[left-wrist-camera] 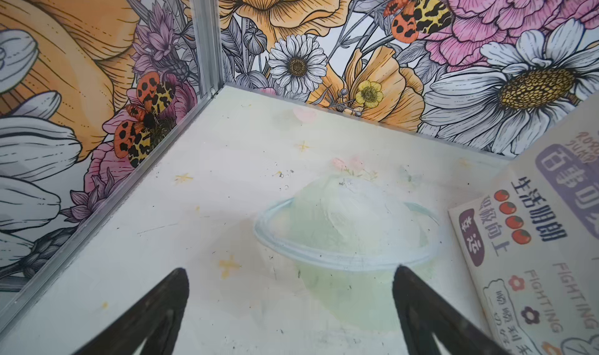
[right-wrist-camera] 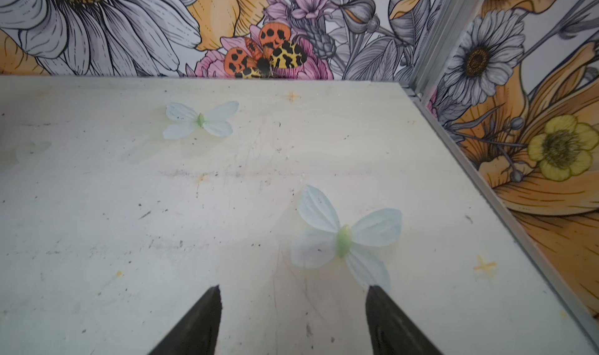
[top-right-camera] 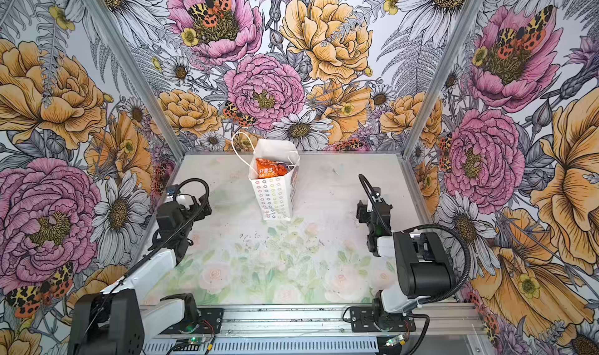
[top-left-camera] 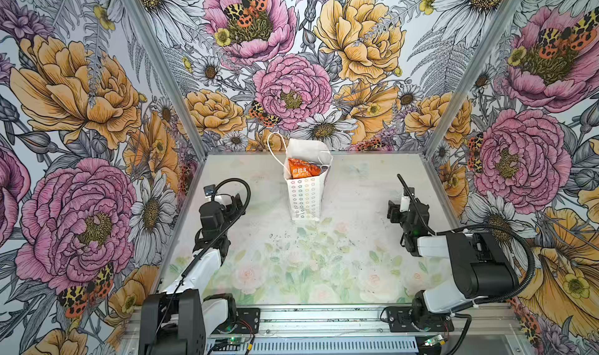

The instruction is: Place the snacks into the paper bag

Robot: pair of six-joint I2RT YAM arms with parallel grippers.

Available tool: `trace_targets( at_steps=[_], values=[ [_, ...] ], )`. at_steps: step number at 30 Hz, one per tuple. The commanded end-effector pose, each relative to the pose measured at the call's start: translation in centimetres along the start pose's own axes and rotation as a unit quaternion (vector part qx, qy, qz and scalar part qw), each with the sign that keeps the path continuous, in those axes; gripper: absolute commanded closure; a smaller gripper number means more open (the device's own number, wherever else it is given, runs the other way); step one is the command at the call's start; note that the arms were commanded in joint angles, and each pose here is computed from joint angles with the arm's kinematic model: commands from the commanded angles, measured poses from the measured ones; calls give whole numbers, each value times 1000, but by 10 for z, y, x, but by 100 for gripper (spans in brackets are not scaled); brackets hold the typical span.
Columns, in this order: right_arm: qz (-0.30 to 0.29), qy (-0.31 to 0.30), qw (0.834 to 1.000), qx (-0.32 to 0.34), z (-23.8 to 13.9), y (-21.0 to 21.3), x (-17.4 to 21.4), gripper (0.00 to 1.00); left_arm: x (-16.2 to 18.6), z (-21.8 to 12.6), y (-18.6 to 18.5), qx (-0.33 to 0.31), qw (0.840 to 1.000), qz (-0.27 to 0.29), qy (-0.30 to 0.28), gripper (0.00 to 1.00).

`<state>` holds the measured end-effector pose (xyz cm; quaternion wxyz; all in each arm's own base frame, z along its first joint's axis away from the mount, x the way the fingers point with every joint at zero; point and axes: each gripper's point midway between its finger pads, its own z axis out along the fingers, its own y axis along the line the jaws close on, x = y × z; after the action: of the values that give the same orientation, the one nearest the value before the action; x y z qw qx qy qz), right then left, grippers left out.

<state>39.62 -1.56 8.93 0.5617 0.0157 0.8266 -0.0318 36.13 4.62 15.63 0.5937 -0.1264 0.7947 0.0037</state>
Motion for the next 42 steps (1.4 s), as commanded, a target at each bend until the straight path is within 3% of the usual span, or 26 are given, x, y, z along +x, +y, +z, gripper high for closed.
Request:
trace_targets(
  at_steps=[1,9,13,14,17,19,21,31,42],
  values=[
    [11,-44,999,11,-1,-6,-24,32,-23,2,2,6,996,8,-86,1],
    [11,-44,999,12,0,-6,-24,28,-3,23,-2,29,995,-4,-96,1],
    [11,-44,999,12,0,-6,-23,15,-1,28,-7,32,996,8,-82,1],
    [11,-44,999,12,-1,-6,-24,1,1,29,-11,35,996,16,-78,1],
    [11,-45,999,12,-1,-5,-24,0,12,32,-26,33,993,51,-102,1],
    [11,-44,999,12,0,-5,-24,0,21,34,-27,24,996,62,-67,1],
    [11,-44,999,12,-1,-5,-24,0,16,41,-16,-12,996,47,-71,1],
    [11,-44,999,12,0,-6,-23,0,15,42,-17,-23,996,56,-69,1],
    [11,-43,999,12,0,-6,-23,0,16,44,-21,0,996,56,-64,1]
  ],
)
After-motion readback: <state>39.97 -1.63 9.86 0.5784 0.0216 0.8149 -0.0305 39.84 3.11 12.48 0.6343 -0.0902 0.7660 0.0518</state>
